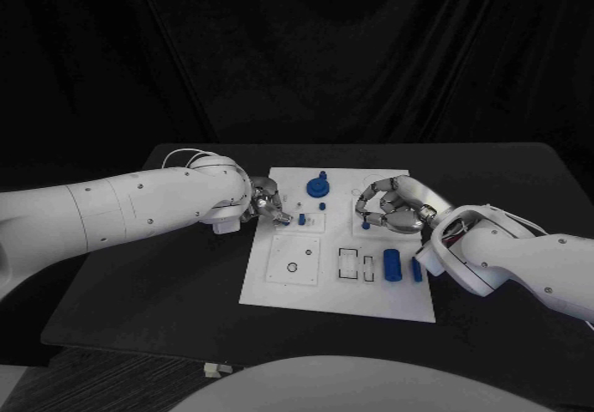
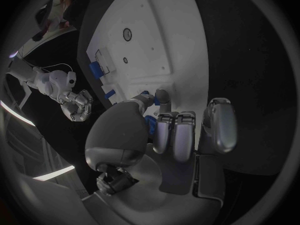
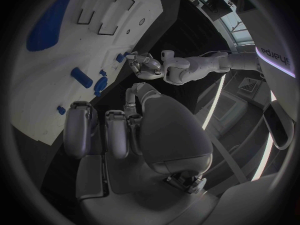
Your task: Assemble the parts on the task board
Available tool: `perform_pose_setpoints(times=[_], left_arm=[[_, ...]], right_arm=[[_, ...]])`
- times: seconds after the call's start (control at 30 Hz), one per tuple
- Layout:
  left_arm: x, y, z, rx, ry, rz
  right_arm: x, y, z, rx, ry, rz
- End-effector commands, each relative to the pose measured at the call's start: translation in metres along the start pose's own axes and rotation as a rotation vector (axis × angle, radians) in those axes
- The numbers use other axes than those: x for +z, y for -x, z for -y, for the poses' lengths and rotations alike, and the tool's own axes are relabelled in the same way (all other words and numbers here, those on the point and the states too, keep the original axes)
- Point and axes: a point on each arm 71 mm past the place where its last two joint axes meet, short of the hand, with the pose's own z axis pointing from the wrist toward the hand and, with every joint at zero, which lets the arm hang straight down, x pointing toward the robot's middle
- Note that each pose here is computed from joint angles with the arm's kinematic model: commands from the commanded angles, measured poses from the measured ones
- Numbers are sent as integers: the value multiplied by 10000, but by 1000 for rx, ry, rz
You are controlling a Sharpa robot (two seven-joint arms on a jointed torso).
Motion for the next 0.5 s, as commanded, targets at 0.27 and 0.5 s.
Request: perform_pose_setpoints(times=[0.27, 0.5], left_arm=[[-14, 3, 31, 32, -25, 4], [-12, 14, 47, 27, -47, 17]], right_arm=[[-3, -14, 13, 1, -15, -7], [-3, -14, 12, 1, -15, -8]])
